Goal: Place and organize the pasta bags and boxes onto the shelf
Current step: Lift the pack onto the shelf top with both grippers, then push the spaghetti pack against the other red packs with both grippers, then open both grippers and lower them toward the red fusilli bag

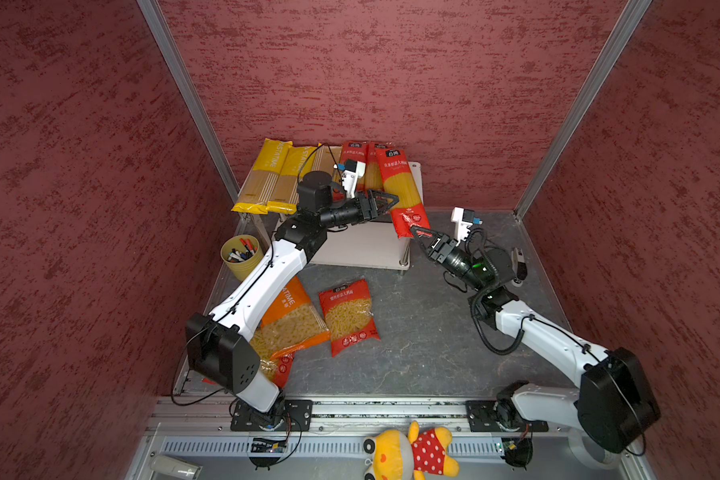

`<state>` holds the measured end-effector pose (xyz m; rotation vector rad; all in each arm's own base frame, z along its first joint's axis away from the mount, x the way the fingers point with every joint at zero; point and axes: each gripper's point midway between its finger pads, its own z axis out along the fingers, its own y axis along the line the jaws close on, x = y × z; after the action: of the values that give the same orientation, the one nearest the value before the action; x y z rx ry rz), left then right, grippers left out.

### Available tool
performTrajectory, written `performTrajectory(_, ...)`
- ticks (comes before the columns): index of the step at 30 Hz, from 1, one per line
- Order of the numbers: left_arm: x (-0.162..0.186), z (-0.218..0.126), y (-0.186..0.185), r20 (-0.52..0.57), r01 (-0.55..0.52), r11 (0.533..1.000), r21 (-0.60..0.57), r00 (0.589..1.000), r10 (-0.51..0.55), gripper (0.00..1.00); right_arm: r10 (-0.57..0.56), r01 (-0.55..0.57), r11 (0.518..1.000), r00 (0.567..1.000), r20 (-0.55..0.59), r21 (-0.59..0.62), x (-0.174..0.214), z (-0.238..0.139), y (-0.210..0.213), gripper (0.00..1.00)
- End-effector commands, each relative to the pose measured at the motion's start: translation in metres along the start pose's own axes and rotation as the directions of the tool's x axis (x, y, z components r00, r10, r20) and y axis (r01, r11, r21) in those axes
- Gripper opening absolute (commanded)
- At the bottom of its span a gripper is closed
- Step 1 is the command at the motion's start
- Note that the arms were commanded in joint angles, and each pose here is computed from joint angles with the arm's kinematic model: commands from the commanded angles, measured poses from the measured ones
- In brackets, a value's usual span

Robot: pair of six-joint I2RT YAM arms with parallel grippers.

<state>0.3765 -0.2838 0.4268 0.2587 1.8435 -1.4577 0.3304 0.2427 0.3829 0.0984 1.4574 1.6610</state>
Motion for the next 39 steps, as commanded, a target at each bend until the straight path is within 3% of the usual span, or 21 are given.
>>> performTrajectory(1, -0.018, -0.028, -0.024, 0.088, -0.102, 0.995, -0.001, 0.991, 0.102, 0.6, -0.018, 0.032, 0.996, 0.985, 0.172, -0.079, -0.043, 0.003, 0.041, 0.0)
performTrajectory(5, -0.015, -0.043, -0.023, 0.103, -0.116, 0.993, -0.028, 0.988, 0.119, 0.6, -0.006, 0.009, 1.0, 0.977, 0.212, -0.016, -0.05, 0.002, 0.036, 0.0)
performTrajectory(15, 0.01, -0.063, -0.008, 0.117, -0.101, 0.992, -0.077, 0.987, 0.109, 0.61, 0.038, -0.058, 0.992, 0.982, 0.183, 0.108, -0.039, 0.03, 0.012, 0.0)
performTrajectory(26, 0.022, -0.082, -0.002, 0.118, -0.133, 0.981, -0.138, 0.982, 0.149, 0.62, 0.019, -0.043, 0.978, 0.993, 0.12, 0.204, -0.022, 0.042, -0.009, 0.0)
performTrajectory(27, 0.023, -0.084, -0.001, 0.115, -0.144, 0.978, -0.154, 0.98, 0.162, 0.62, 0.022, -0.043, 0.978, 0.994, 0.105, 0.205, -0.019, 0.043, -0.009, 0.02)
performTrajectory(31, 0.032, -0.093, 0.005, 0.116, -0.16, 0.968, -0.194, 0.976, 0.184, 0.62, 0.003, -0.011, 0.977, 0.999, 0.037, 0.212, -0.01, 0.042, -0.006, 0.32)
performTrajectory(33, 0.038, -0.096, 0.01, 0.112, -0.156, 0.965, -0.212, 0.977, 0.183, 0.62, -0.013, 0.011, 0.975, 1.0, 0.006, 0.223, -0.008, 0.04, -0.004, 0.41)
performTrajectory(36, 0.047, -0.103, 0.019, 0.097, -0.164, 0.95, -0.266, 0.976, 0.195, 0.62, -0.03, 0.036, 0.97, 0.999, -0.028, 0.241, -0.007, 0.033, -0.002, 0.53)
performTrajectory(39, 0.057, -0.112, 0.024, 0.086, -0.177, 0.937, -0.302, 0.973, 0.212, 0.62, -0.027, 0.036, 0.959, 0.999, -0.035, 0.281, -0.011, 0.02, -0.008, 0.56)
